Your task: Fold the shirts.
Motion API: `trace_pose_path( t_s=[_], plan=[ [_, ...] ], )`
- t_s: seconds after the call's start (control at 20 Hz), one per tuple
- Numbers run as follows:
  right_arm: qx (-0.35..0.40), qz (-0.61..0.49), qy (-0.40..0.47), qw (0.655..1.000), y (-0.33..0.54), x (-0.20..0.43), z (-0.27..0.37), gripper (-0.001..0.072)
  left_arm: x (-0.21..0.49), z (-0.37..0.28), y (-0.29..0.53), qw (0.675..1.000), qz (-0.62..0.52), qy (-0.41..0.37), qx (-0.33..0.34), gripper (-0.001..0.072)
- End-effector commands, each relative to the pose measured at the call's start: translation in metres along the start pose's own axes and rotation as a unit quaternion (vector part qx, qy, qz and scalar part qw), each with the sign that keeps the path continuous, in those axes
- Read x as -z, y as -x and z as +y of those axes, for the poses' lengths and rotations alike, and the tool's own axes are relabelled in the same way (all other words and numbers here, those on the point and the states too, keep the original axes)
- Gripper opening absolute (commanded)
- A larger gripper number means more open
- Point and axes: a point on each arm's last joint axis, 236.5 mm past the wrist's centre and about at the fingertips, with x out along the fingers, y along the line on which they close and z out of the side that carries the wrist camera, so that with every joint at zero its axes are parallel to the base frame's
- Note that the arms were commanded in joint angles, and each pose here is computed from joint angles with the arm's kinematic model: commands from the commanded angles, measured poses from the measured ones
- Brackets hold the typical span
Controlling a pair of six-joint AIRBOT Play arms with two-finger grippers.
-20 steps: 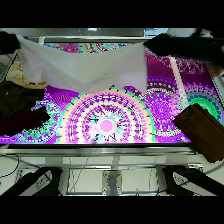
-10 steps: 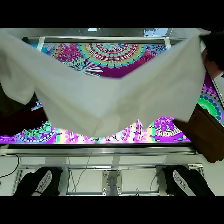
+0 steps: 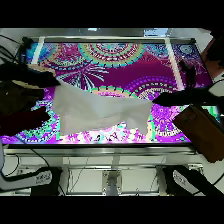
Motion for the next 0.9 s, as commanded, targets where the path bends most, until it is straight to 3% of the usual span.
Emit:
trace_pose_path(
  t_s=[0.0, 0.05, 0.2, 0.45, 0.6, 0.7, 0.85],
  plan=[
    [0.048, -0.029, -0.073, 0.996, -0.06, 0.001, -0.069, 0.0246, 0.01, 0.045, -0.087, 0.994, 0.049, 0.099, 0.026, 0.0506],
    [0.06, -0.053, -0.078, 0.994, -0.063, -0.011, -0.079, 0.0296, -0.004, 0.048, -0.094, 0.993, 0.022, 0.115, 0.031, 0.0505],
    [0.098, -0.146, -0.068, 0.982, -0.049, -0.052, -0.098, 0.0295, -0.066, 0.043, -0.075, 0.988, -0.091, 0.118, 0.041, 0.0505],
    [0.163, -0.141, -0.002, 0.977, -0.008, -0.066, -0.113, 0.0294, -0.113, 0.035, 0.054, 0.983, -0.177, 0.016, -0.034, 0.0504],
    [0.163, -0.097, -0.029, 0.981, 0.013, -0.045, -0.124, 0.0294, -0.076, 0.055, 0.148, 0.969, -0.189, -0.004, -0.157, 0.0503],
    [0.159, -0.053, -0.053, 0.984, 0.016, -0.02, -0.132, 0.0294, -0.032, 0.072, 0.193, 0.957, -0.178, 0.029, -0.227, 0.0502],
    [0.155, -0.018, -0.071, 0.985, 0.011, 0.003, -0.138, 0.0294, 0.048, 0.09, 0.194, 0.947, -0.163, 0.121, -0.248, 0.0503]
  ],
)
